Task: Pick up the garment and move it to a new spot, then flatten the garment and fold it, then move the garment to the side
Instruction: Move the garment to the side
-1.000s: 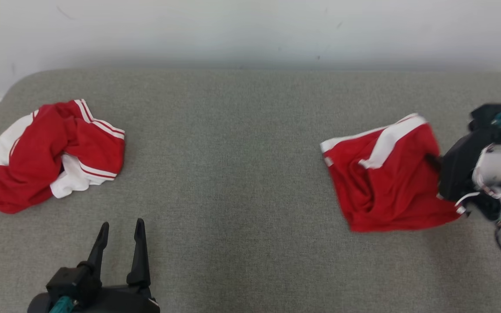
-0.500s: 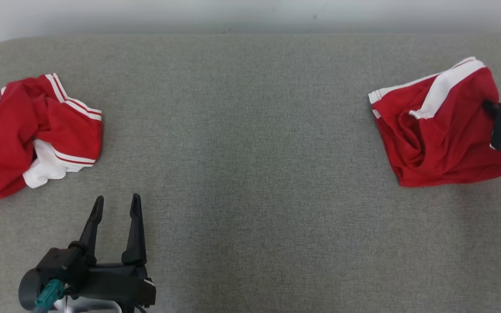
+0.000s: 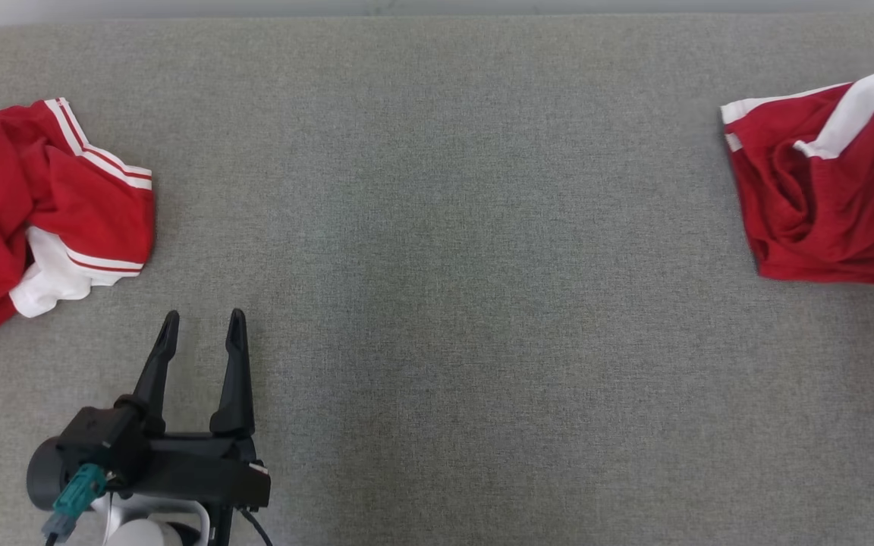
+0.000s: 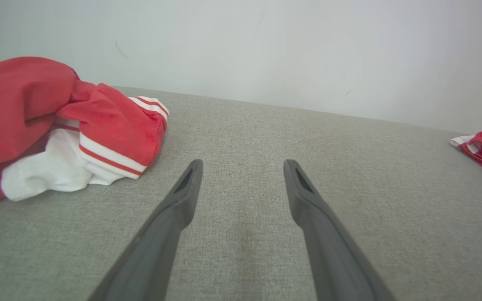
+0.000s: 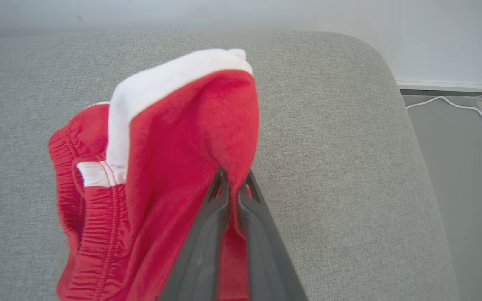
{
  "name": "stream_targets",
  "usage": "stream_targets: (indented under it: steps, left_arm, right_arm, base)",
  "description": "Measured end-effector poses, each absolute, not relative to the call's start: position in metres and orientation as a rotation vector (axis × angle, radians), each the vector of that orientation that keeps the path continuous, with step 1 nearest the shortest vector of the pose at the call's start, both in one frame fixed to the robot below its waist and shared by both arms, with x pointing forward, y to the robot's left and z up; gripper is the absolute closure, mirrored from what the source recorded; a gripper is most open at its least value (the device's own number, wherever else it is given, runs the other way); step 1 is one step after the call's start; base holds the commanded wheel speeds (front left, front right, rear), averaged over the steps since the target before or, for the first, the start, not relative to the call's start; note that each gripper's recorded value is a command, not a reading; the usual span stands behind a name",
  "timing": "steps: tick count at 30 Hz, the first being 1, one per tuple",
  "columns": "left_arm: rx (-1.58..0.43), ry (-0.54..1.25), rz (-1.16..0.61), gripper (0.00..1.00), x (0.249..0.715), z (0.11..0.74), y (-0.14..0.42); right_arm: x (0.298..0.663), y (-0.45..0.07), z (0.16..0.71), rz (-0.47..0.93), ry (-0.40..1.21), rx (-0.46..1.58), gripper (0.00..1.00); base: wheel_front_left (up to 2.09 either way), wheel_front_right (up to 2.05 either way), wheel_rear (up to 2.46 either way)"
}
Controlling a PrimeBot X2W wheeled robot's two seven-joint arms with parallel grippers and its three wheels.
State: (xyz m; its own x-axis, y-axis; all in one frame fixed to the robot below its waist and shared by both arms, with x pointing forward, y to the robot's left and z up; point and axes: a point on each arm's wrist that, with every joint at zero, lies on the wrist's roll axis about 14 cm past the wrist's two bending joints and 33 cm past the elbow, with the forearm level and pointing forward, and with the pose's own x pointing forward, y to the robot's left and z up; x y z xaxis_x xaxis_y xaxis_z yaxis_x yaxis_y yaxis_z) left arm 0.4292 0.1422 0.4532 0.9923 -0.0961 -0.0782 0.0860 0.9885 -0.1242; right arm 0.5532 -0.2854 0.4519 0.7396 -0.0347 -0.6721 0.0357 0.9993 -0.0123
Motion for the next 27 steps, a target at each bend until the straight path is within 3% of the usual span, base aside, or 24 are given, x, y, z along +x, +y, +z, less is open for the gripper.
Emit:
stream_targets:
  steps: [22,23,24,25,27]
  left_arm:
    - [-0.118,0.090,-0.083,0.00,0.431,0.450,0.147]
    - [-0.118,0.091,-0.083,0.00,0.431,0.450,0.147]
    - [-0.118,0.091,-0.083,0.00,0.431,0.450,0.147]
    - [-0.118,0.091,-0.083,0.00,0.431,0.450,0.147]
    - [-0.118,0.091,-0.084,0.00,0.431,0.450,0.146]
  right_arm:
    - [0.559,-0.312,0.454,-0.107,0.754,-0.103,1.00]
    - [0.559,-0.312,0.454,-0.109,0.755,-0.107,0.85]
    - [0.559,-0.312,0.454,-0.109,0.754,-0.116,0.22]
    - [0.560,-0.313,0.456,-0.112,0.749,-0.118,0.00]
    - [0.561,-0.314,0.459,-0.116,0.740,-0.118,0.00]
  base:
    - [0.00,0.00,0.00]
    - [0.00,0.00,0.00]
    - [0.00,0.00,0.00]
    - [0.00,0.00,0.00]
    - [0.00,0.00,0.00]
